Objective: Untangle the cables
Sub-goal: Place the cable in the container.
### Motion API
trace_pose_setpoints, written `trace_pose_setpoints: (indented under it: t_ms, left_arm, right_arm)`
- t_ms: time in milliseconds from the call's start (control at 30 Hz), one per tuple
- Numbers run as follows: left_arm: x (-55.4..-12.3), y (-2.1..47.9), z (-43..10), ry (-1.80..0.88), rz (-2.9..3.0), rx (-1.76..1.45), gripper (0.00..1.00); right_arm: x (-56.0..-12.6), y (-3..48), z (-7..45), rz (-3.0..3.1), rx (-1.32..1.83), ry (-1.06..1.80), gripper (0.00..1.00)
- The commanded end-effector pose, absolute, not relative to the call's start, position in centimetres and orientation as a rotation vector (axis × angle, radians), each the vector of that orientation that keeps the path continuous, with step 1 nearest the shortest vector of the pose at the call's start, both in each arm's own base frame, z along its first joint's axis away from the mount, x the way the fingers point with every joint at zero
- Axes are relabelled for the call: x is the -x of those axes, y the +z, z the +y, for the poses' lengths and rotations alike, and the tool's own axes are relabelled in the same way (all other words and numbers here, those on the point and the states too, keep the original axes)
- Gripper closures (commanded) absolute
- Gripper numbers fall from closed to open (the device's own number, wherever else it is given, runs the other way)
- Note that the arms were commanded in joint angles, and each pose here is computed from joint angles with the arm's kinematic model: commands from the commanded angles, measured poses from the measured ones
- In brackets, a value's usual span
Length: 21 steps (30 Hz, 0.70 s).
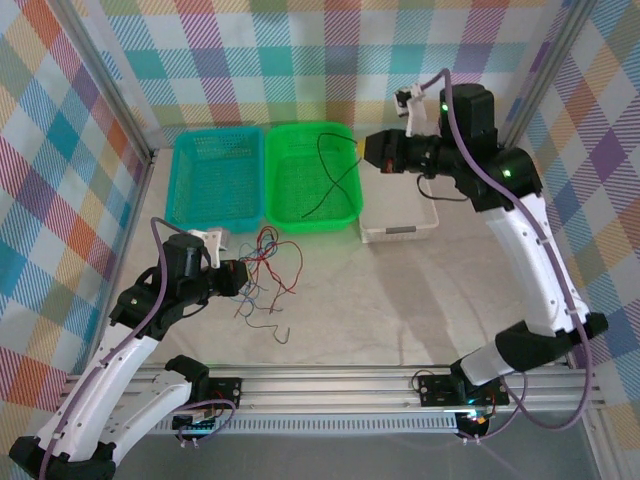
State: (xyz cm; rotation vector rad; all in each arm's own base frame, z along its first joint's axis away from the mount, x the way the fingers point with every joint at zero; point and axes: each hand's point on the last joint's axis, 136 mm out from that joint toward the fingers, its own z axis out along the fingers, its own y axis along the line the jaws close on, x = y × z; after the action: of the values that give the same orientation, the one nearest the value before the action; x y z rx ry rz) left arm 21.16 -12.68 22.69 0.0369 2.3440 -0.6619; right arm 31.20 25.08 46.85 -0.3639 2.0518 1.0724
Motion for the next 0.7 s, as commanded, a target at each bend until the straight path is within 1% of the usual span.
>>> trace_pose_setpoints:
  t_ms: [0, 400, 533, 667]
  left_arm:
    - [-21.4, 23.2, -13.0, -0.666, 2.298, -0.082, 1.00]
    - [-21.5, 23.1, -13.1, -0.667, 2.300, -0.084, 1.00]
    - [-21.5, 23.1, -13.1, -0.667, 2.301, -0.083, 1.00]
    - [-21.5, 23.2, -13.1, -0.669, 2.298, -0.085, 1.00]
  right_arm:
    - [-32.0, 48.2, 25.9, 2.007, 0.419, 1.059, 1.00]
    - [-39.0, 44.9, 29.4, 2.078, 0.445, 1.000, 1.00]
    - [-41.7, 42.0, 30.2, 2.126, 0.426, 0.945, 1.00]
    - [-44.3, 37.9, 31.4, 2.190, 0.421, 0.915, 1.00]
